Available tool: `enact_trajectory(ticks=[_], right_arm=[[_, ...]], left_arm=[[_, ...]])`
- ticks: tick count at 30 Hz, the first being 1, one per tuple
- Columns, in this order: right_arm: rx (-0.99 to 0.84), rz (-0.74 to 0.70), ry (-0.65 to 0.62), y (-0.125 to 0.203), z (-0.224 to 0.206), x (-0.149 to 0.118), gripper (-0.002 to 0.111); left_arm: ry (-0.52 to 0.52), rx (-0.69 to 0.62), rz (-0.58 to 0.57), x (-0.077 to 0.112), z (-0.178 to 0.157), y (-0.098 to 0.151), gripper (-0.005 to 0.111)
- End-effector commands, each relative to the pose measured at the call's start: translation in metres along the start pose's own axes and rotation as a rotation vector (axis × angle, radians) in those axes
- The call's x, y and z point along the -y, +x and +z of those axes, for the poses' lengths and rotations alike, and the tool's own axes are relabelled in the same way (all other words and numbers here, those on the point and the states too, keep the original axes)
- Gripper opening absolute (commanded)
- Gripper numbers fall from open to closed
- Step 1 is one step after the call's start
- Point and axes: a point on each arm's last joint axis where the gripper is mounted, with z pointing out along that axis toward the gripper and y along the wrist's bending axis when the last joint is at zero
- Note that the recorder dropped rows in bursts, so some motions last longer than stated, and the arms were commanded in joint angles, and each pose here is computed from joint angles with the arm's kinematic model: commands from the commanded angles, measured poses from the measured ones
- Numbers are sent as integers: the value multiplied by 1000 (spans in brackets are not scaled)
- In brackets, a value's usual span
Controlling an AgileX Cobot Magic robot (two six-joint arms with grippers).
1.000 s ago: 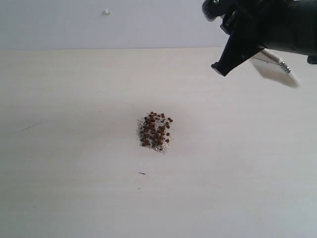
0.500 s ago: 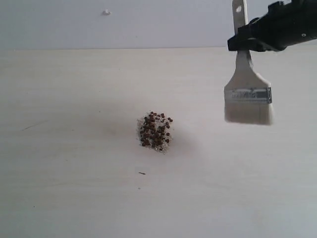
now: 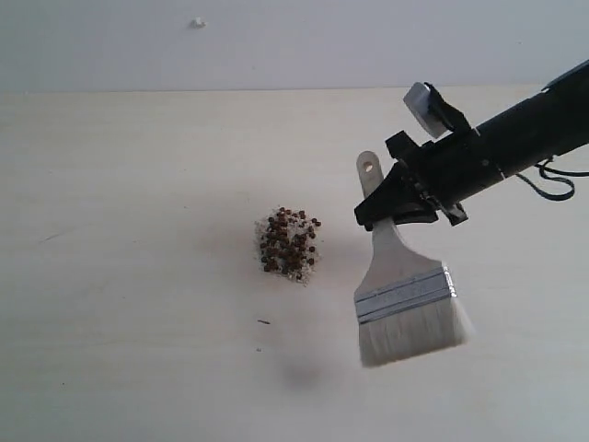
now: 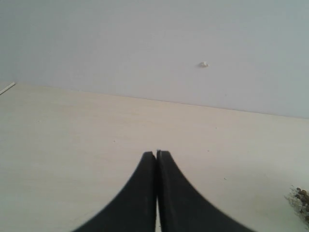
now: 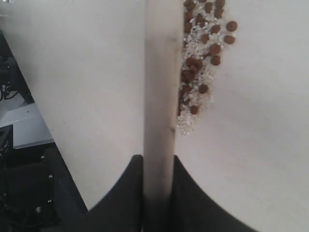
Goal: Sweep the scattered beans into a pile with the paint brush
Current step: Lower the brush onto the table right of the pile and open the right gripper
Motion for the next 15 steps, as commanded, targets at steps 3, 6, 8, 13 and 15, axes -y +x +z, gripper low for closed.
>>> enact_trajectory(ticks=[3,6,8,13,15], right_arm=[[33,35,-5,-5,14,18,0],[22,49,-1,-4,21,28,0],[24,53,14,-4,24,34,0],[16,62,16,-3,26,38,0],[14,60,13,-3,26,37,0]], left_arm=[[-2,8,-2,0,-1,0,0],[-2,8,-2,0,-1,0,0],[-2,8,-2,0,-1,0,0],[-2,8,-2,0,-1,0,0],[-2,8,-2,0,-1,0,0]])
